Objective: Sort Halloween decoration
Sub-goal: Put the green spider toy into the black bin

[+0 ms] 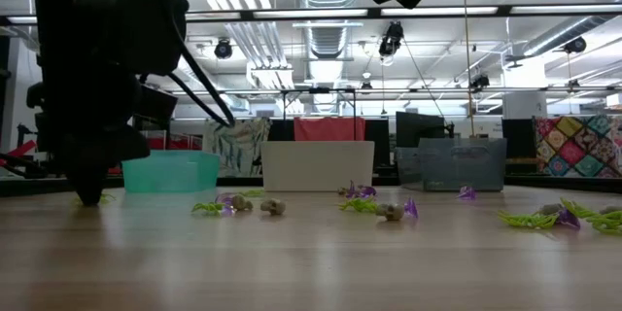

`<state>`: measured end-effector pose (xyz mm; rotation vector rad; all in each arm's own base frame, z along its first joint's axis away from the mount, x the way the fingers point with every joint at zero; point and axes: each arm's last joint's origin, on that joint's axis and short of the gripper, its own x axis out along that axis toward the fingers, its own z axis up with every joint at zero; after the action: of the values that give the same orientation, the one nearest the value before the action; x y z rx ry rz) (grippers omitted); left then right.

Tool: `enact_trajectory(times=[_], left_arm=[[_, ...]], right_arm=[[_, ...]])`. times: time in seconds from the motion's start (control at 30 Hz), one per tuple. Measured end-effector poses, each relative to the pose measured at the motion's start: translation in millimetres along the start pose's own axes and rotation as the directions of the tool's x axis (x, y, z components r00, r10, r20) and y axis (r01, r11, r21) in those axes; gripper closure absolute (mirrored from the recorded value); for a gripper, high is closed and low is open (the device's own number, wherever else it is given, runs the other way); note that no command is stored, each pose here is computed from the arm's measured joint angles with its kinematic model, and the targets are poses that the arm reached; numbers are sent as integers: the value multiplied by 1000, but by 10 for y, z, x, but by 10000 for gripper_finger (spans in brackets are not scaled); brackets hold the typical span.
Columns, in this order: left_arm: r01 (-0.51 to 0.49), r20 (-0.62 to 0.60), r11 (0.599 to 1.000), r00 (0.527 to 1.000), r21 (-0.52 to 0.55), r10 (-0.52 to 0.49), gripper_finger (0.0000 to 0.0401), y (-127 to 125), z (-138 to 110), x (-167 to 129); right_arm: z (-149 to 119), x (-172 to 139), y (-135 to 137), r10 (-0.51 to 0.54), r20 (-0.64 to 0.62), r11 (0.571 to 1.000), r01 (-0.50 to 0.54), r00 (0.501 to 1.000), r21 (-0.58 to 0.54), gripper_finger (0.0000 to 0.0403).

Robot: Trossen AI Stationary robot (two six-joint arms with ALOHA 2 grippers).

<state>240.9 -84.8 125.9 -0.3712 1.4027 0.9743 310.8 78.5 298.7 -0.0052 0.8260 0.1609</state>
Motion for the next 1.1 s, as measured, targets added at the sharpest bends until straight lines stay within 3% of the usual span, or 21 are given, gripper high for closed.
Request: enact_trajectory(times=[0.17, 0.57, 0.8, 0.97, 1.1], left_arm=[[18, 1, 1000, 1000, -7, -18, 397, 32, 5, -41], [122, 60, 988, 990, 89, -128, 401, -41, 72, -340], [195, 148, 968, 965, 158, -219, 401, -22, 131, -580], [323, 258, 905, 882, 277, -394, 401, -31, 205, -869], [429, 354, 799, 733, 421, -580, 401, -64, 278, -1131]], right_arm=[[0, 0, 1, 1, 0, 1000, -1, 1000, -4, 334], [-99, 91, -8, -1, -13, 1000, 1, 1000, -5, 324], [-218, 264, -18, 8, 66, 1000, -7, 998, -20, 334], [-335, 416, -27, 21, 186, 995, -3, 982, -99, 331], [-390, 487, -37, 32, 310, 989, 14, 950, -144, 323]])
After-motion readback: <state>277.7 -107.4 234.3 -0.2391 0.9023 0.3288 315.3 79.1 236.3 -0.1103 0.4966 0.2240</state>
